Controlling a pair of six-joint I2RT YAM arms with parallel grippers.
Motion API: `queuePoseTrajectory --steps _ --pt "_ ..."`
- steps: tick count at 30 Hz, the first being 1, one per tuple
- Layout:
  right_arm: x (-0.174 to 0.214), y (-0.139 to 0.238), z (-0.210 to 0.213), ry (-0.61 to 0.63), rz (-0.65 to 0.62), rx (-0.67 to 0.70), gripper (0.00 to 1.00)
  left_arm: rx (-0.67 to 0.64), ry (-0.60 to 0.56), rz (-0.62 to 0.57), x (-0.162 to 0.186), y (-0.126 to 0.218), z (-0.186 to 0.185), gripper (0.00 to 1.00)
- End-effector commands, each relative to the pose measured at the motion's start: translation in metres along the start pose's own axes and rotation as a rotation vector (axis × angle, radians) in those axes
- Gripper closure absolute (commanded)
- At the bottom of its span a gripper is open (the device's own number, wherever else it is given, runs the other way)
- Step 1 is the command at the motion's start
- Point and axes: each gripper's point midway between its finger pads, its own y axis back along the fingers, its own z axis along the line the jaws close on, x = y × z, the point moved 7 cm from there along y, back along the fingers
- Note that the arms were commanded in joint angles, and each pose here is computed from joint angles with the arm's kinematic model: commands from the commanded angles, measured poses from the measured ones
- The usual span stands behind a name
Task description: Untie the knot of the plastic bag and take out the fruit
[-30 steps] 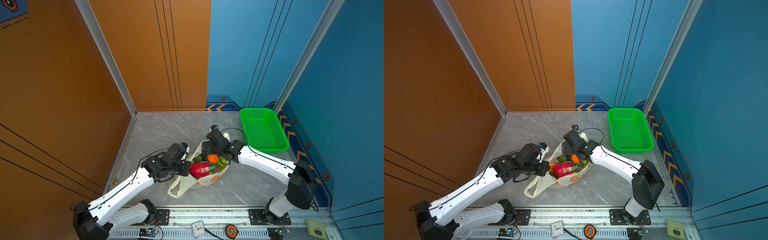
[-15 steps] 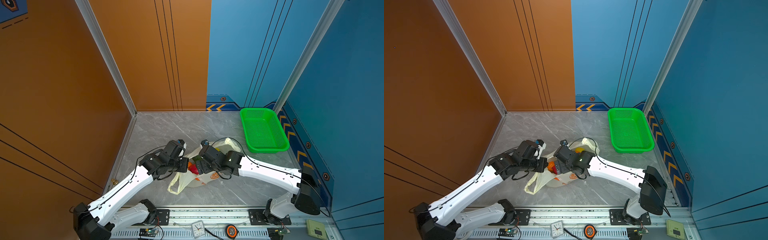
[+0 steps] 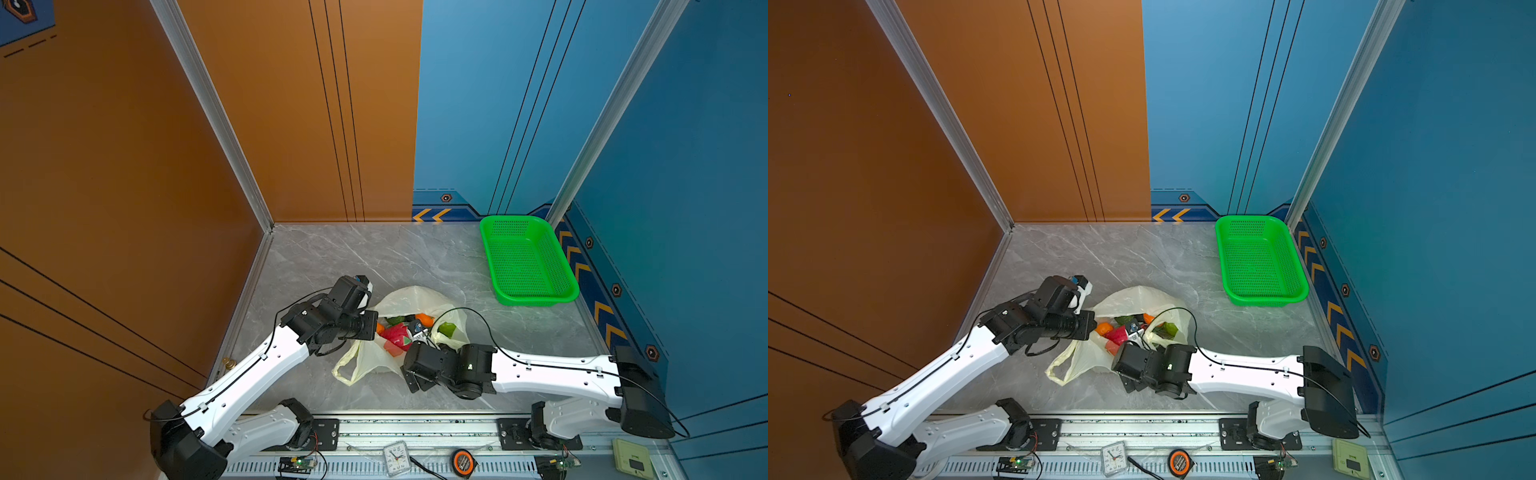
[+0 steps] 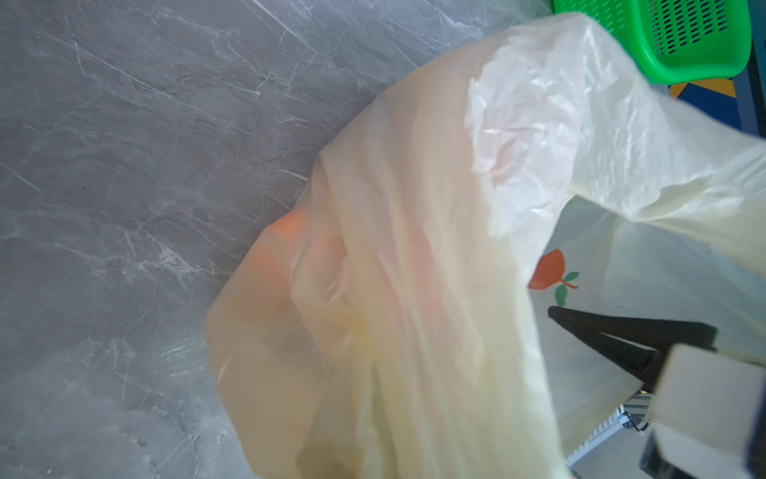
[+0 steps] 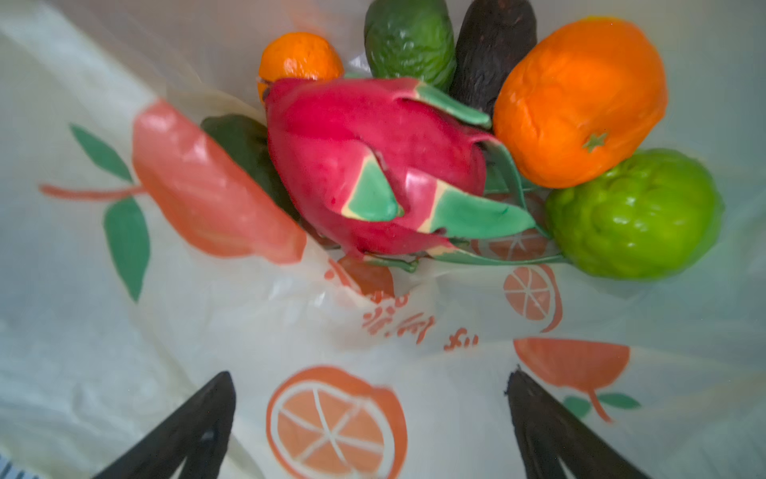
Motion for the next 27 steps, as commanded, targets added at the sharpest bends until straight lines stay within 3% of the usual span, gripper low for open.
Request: queuePoseTrajectory --steps 1,7,12,17,24,27 --pt "0.02 -0.016 0.004 -0.022 0.062 -0.003 0.0 0.019 0.013 -0.051 -0.016 0.01 -0.007 1.0" --pt "-0.001 -0.012 0.012 -0.02 0.062 -0.073 0.0 0.053 -0.039 -0.034 -0.021 0.008 -0.016 1.0" --pt "-0.032 0.004 0.005 -0.119 0.05 -0.179 0.0 0.024 -0.081 0.058 -0.001 0.001 -0.015 1.0" --pt "-0.054 0.011 -0.002 -0.205 0.019 -0.232 0.07 0.017 -0.072 0.038 0.006 0.006 -0.015 1.0" --pt "-0.092 -0.012 -0.021 -0.428 -0.095 -0.291 0.15 0.024 -0.089 0.055 0.013 0.004 -0.019 0.96" --pt "-0.111 -0.029 -0.03 -0.478 -0.16 -0.232 0.16 0.019 -0.096 0.066 0.018 0.002 -0.02 0.89"
